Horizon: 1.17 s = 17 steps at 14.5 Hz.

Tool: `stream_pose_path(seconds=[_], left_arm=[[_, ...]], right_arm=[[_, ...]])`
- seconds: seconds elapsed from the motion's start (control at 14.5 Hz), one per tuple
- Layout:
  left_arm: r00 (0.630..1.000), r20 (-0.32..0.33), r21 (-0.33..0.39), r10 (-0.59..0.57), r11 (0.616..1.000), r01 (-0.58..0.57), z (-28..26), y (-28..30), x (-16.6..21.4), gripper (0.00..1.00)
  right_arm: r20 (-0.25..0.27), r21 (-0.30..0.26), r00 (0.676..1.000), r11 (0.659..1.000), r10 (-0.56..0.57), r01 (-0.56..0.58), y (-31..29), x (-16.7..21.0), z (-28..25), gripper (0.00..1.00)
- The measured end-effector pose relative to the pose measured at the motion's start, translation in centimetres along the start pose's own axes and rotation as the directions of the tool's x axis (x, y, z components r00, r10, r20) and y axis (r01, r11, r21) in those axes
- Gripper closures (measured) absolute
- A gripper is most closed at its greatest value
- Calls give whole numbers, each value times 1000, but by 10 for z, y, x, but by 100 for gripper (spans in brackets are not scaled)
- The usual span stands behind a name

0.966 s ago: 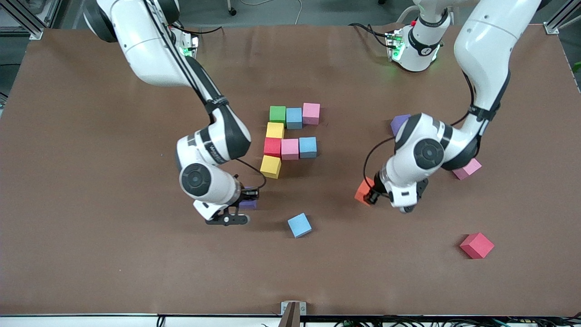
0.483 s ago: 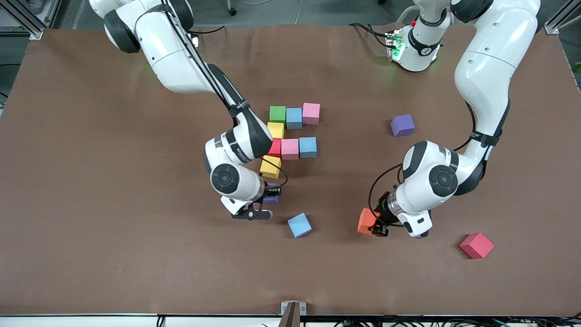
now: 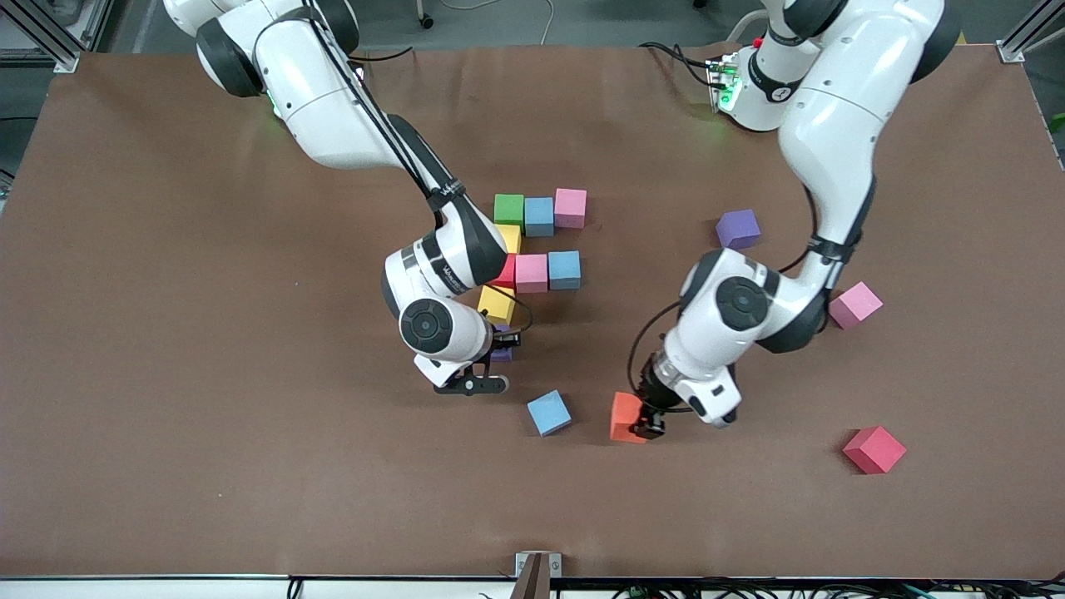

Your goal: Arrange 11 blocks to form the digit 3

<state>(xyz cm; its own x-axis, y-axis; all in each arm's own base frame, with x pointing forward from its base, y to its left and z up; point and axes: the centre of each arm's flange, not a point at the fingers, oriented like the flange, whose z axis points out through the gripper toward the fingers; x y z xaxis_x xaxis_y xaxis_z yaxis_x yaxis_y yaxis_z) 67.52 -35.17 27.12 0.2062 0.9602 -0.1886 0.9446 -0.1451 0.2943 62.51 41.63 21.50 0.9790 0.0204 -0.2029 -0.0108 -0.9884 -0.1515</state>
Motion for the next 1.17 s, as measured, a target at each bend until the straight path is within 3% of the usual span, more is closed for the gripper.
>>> stream_pose_path(seconds=[0.48, 0.76, 1.17], left_arm=[[966, 33, -10, -258, 966, 258, -6, -8, -61, 84], [919, 58, 71, -390, 920, 386, 7, -28, -94, 84], [895, 56, 112, -443, 893, 435, 22, -41, -104, 84]], right_arm=[[9, -5, 1000, 1000, -6, 6, 0, -1, 1, 45], [11, -5, 1000, 1000, -11, 11, -3, -3, 2, 45], [15, -7, 1000, 1000, -17, 17, -6, -6, 4, 45]])
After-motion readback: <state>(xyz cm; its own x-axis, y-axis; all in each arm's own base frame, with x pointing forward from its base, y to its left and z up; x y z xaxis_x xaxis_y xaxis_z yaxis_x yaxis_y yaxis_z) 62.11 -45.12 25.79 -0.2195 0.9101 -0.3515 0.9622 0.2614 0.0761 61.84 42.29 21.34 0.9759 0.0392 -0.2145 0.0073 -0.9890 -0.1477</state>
